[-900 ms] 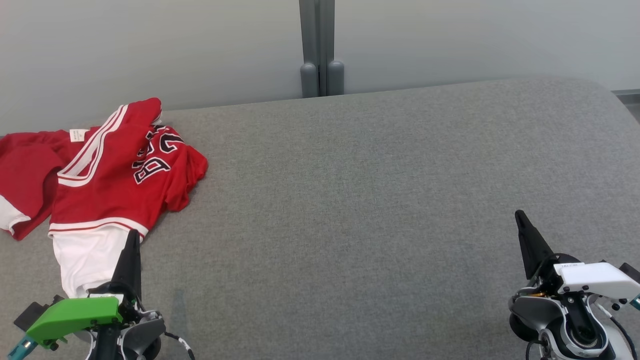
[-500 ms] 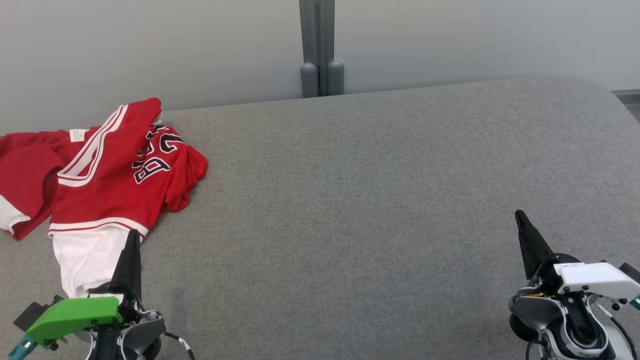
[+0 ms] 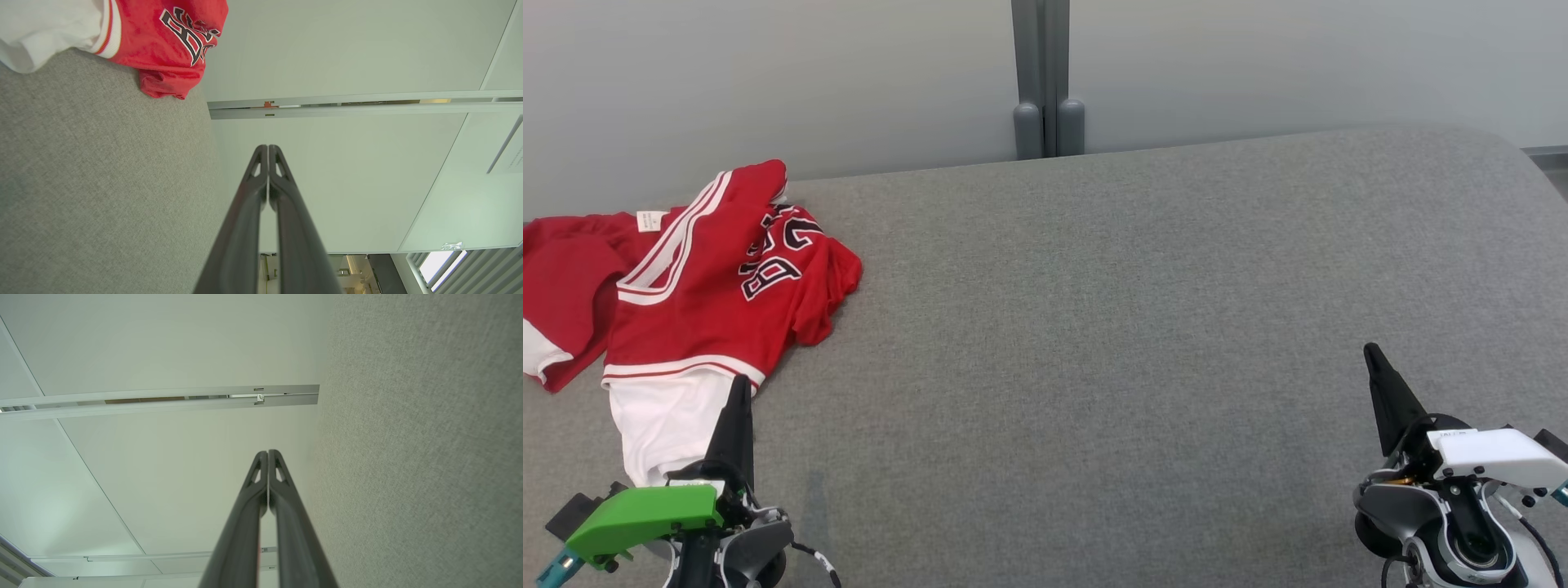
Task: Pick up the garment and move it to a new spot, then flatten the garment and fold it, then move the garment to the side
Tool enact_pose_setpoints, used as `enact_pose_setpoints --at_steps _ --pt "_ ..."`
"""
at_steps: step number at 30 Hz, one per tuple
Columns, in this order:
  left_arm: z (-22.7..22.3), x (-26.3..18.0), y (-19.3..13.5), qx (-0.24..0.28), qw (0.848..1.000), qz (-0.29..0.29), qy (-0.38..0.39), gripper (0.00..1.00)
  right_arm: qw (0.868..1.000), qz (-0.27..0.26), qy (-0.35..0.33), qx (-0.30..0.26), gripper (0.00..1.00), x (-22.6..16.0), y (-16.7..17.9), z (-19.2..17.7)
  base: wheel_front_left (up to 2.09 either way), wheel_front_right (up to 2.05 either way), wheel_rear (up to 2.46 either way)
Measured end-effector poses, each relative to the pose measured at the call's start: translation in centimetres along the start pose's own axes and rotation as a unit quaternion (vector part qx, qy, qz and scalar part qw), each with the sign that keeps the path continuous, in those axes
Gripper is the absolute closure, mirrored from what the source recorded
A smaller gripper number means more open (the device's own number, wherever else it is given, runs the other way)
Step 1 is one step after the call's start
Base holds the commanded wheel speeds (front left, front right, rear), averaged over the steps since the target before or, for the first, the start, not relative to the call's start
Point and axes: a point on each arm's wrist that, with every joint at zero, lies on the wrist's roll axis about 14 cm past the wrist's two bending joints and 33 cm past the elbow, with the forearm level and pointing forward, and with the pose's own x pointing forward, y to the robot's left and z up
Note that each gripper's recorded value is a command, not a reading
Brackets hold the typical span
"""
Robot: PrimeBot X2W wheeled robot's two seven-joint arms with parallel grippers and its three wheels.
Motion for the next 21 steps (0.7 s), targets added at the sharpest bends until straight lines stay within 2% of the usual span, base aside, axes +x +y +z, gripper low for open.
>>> enact_pose_setpoints --at_steps 20,21 --pt "0.00 0.00 0.00 0.000 1.000 0.000 0.000 1.00 1.000 0.000 0.000 0.000 1.00 0.00 0.00 0.00 0.00 0.00 0.00" --pt "-0.02 -0.03 0.09 0.000 1.000 0.002 0.000 0.00 1.000 -0.001 0.000 0.000 0.00 -0.03 -0.08 -0.02 0.00 0.00 0.00"
